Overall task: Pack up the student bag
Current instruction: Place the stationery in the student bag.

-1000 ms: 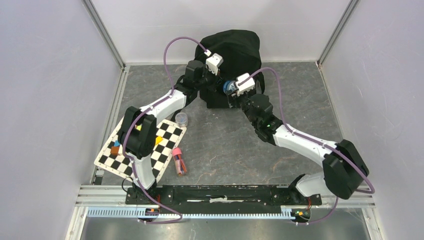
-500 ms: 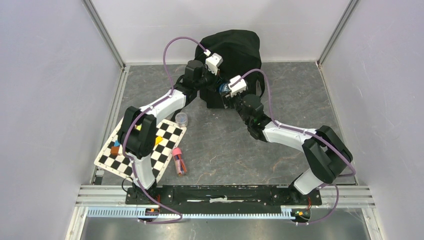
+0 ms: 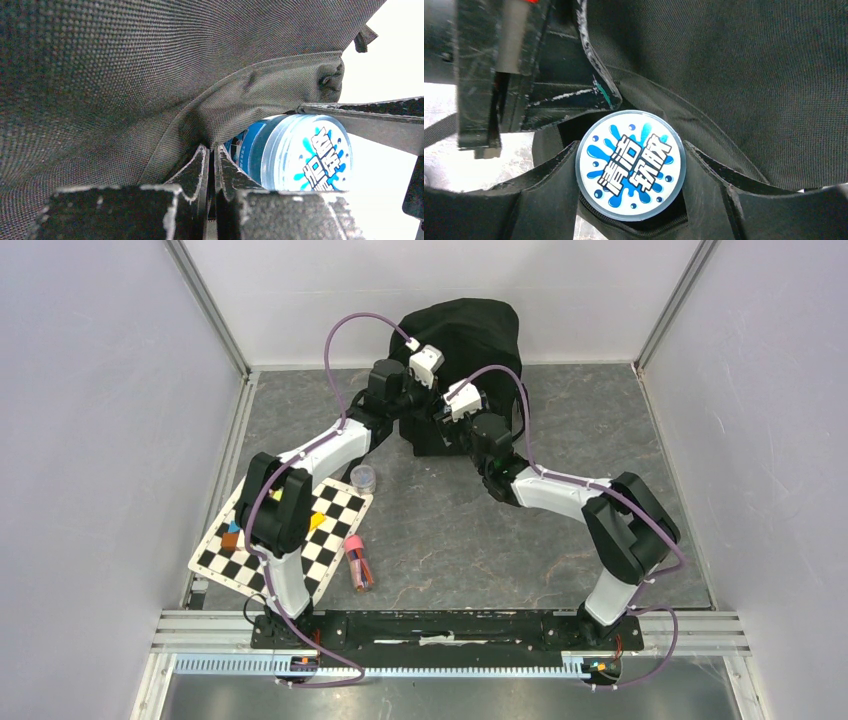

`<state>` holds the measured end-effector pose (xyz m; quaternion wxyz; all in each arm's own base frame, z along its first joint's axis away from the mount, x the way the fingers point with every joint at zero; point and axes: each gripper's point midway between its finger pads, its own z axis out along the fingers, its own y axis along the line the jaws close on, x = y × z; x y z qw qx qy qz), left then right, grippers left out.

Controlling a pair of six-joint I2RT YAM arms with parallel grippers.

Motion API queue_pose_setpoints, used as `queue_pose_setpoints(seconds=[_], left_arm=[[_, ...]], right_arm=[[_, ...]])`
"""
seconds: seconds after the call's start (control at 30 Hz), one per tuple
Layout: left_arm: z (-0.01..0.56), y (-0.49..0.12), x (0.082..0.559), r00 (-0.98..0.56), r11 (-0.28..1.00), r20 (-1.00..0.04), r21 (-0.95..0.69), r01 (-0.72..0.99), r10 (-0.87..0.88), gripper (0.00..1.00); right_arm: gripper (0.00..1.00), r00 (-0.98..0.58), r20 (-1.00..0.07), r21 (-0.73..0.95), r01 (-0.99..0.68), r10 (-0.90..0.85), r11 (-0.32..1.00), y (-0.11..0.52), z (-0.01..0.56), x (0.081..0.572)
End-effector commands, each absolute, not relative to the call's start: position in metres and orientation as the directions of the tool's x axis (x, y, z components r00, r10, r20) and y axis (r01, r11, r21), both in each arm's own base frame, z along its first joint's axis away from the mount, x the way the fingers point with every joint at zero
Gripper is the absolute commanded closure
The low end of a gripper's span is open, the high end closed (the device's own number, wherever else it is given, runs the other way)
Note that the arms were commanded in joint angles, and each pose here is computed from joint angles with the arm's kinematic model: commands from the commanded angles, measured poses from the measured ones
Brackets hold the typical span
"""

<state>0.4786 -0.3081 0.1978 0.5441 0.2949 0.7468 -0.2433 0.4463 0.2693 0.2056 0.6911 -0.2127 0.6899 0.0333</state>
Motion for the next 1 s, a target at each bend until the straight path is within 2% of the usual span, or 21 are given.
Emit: queue_pose_setpoints(seconds=[0.0,0.1,0.13,0.17,0.27,0.4,0.47,0.63,0.97], left_arm=[[0.261,-0.317,0.473,-0.117,0.680,-0.989,-0.021,0.733,0.096,0.98],[0.262,-0.317,0.474,-0.116,0.681,-0.989,-0.020,0.732,0.096,0.98],[0.262,-0.317,0.474,-0.116,0.680,-0.989,-0.021,0.733,0.095,0.98],[0.262,-0.317,0.474,-0.117,0.679,-0.989,-0.022,0.734,0.094,0.98],[0.262,-0.317,0.473,-0.118,0.678,-0.989,-0.023,0.734,0.094,0.98],[0.262,-0.317,0.473,-0.115,0.680,-0.988,-0.017,0.733,0.099,0.98],[0.262,-0.316,0.474,-0.115,0.681,-0.988,-0.015,0.732,0.101,0.98],[0.261,-0.317,0.475,-0.117,0.679,-0.988,-0.017,0.734,0.102,0.98],[0.263,-0.318,0.476,-0.135,0.673,-0.987,-0.045,0.738,0.082,0.98]], right_arm=[[1.00,0.032,-0.983,-0.184,-0.261,-0.182,0.948,0.258,0.236,0.460],[1.00,-0.031,-0.989,-0.136,-0.240,-0.147,0.961,0.247,0.225,0.464],[0.97,-0.049,-0.989,-0.123,-0.236,-0.139,0.964,0.244,0.223,0.465],[0.90,-0.060,-0.989,-0.116,-0.233,-0.133,0.965,0.243,0.221,0.468],[0.55,-0.074,-0.991,-0.094,-0.249,-0.116,0.964,0.242,0.219,0.472],[0.29,-0.065,-0.990,-0.106,-0.264,-0.127,0.959,0.243,0.226,0.472],[0.21,-0.061,-0.990,-0.111,-0.262,-0.131,0.959,0.242,0.229,0.471],[0.08,-0.052,-0.988,-0.127,-0.273,-0.146,0.954,0.239,0.233,0.468],[0.04,0.033,-0.986,-0.162,-0.396,-0.162,0.904,0.245,0.271,0.439]])
